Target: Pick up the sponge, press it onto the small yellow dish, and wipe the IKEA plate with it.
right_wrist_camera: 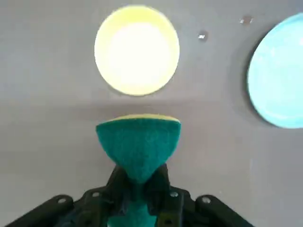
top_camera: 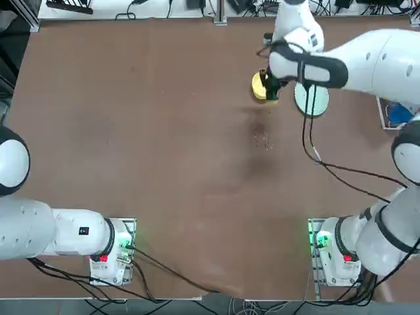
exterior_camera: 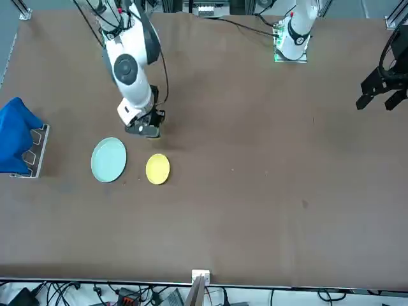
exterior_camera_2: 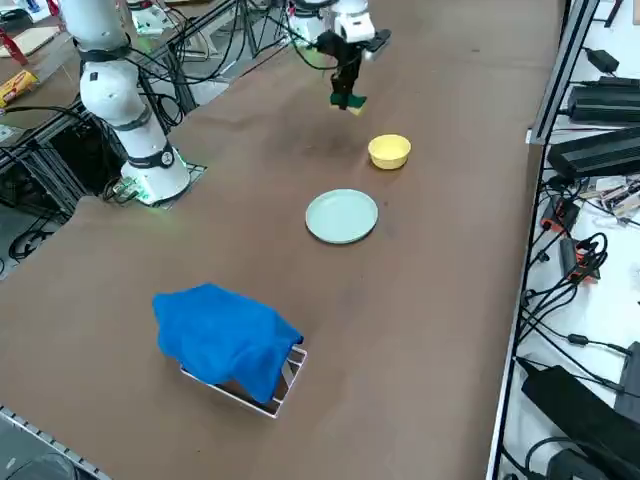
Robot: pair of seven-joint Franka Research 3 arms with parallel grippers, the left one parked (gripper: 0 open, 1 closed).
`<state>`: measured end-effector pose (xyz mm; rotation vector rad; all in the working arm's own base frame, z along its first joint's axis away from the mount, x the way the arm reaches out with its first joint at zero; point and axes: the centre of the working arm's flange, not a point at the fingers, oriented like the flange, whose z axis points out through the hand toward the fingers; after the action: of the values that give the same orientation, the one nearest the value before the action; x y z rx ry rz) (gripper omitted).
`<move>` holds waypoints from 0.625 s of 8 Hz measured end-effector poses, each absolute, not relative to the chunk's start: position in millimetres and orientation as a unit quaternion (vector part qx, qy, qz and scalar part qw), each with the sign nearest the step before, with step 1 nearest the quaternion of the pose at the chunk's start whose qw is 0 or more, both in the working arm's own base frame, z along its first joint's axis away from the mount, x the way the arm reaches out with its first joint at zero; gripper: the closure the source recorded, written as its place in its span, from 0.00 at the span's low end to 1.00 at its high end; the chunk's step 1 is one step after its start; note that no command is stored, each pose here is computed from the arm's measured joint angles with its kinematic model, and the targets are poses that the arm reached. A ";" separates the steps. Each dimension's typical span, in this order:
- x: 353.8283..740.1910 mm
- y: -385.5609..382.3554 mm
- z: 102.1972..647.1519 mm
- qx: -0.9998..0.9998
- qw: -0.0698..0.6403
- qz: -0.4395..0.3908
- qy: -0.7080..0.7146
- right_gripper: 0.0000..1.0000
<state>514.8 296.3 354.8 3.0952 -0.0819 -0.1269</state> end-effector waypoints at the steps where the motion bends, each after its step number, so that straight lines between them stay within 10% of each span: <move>1: 530.9 294.5 356.7 0.998 0.028 -0.051 -0.020 0.79; 5: 599.5 279.9 341.7 0.994 0.018 -0.107 0.005 0.79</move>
<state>599.5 279.9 341.7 3.0876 0.0145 -0.3318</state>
